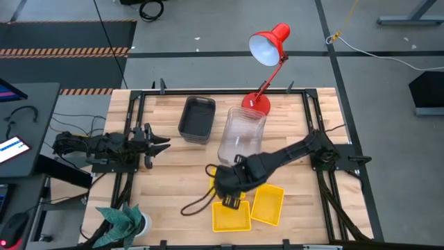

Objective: Stack baskets by color
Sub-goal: Stack the right yellow bin on the top yellow bin

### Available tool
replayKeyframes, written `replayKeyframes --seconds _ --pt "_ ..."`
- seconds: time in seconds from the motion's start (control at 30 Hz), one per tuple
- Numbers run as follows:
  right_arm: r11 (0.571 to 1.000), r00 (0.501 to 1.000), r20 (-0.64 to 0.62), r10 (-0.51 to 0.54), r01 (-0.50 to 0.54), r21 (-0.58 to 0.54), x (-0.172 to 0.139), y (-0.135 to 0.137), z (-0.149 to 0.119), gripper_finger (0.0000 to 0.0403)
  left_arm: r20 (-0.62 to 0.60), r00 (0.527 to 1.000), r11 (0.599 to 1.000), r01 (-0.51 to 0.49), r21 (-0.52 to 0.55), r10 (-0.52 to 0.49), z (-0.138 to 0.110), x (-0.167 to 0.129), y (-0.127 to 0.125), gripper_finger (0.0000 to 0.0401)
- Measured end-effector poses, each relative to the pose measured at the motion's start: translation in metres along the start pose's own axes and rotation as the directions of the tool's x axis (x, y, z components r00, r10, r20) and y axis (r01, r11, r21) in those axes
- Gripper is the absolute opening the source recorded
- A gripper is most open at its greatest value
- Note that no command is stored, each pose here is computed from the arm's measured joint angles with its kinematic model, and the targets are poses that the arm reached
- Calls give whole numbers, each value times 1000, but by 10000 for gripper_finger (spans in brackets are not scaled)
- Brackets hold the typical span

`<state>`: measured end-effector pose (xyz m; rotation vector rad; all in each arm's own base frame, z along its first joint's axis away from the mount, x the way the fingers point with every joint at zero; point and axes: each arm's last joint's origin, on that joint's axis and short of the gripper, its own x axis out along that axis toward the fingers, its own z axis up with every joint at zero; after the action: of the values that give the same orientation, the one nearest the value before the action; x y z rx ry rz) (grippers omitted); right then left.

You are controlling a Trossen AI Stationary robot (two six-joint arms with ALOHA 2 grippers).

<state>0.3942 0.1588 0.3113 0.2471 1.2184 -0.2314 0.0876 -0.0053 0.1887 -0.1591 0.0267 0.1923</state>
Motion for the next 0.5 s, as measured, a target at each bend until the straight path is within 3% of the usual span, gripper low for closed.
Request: replayKeyframes --seconds 0.27,0.5 --pt "998 999 -34 14 -12 60 20 25 -22 165 2 1000 1000 7 -1 -7 0 0 0 105" --pt "987 979 -204 -11 43 152 40 29 -50 165 3 1000 1000 7 1 -7 0 0 0 105"
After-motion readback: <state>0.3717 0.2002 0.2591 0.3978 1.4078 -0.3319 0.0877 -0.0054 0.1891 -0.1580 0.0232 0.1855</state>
